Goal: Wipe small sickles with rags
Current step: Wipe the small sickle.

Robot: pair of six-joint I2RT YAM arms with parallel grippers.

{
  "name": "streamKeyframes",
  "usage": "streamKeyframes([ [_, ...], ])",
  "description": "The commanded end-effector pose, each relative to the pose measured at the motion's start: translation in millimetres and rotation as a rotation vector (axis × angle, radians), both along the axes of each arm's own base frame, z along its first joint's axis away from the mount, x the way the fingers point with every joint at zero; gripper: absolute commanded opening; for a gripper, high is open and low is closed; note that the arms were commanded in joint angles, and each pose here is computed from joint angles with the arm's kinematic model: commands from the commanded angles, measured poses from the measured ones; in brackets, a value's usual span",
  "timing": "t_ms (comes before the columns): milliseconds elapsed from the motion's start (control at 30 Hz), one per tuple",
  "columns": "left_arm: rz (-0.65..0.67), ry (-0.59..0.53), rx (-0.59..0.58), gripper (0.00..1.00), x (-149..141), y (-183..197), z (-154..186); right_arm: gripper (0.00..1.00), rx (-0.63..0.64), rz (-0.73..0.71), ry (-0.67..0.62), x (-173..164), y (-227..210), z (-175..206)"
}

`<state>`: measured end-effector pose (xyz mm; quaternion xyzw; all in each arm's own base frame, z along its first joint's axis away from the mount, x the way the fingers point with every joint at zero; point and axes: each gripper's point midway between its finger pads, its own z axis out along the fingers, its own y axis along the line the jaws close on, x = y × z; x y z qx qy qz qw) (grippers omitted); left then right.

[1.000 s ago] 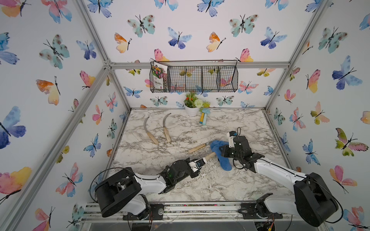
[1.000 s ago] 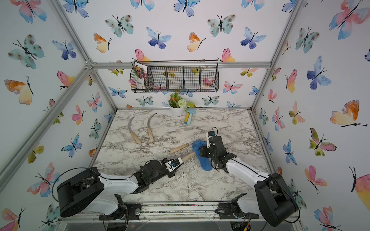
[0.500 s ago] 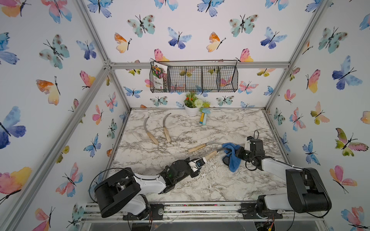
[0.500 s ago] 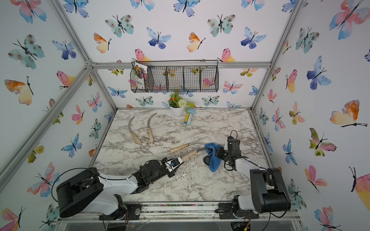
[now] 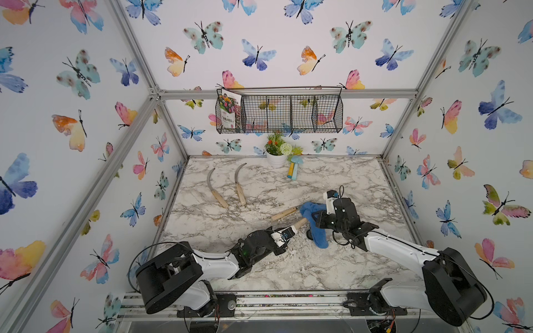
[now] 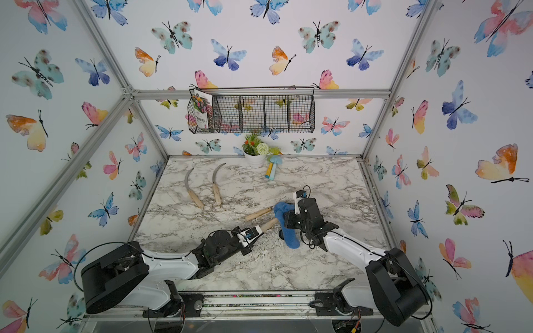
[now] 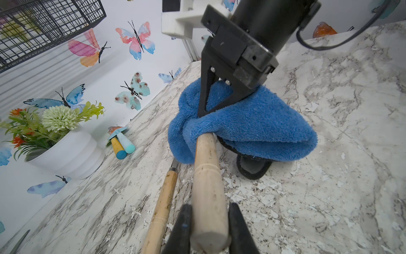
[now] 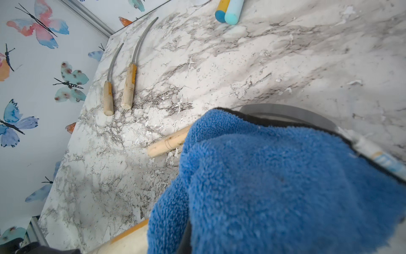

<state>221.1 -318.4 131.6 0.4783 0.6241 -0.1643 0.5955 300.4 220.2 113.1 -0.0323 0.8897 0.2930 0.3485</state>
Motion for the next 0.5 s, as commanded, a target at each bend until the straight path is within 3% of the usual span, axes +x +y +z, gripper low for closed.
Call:
streamKeyframes([
  [0, -0.029, -0.029, -0.047, 0.00, -3.8, -4.9, 15.4, 0.02, 0.016, 0.013, 0.003, -7.1, 6.2, 5.2],
  [233, -0.028, -0.030, -0.047, 0.00, -4.3, -3.6, 15.2, 0.02, -0.047, -0.099, 0.037, 5.5, -28.7, -26.2],
  [467, -0.026, -0.031, -0.052, 0.00, -4.3, -3.0, 16.3, 0.02, -0.023, -0.281, 0.125, 23.5, -109.7, -58.6],
])
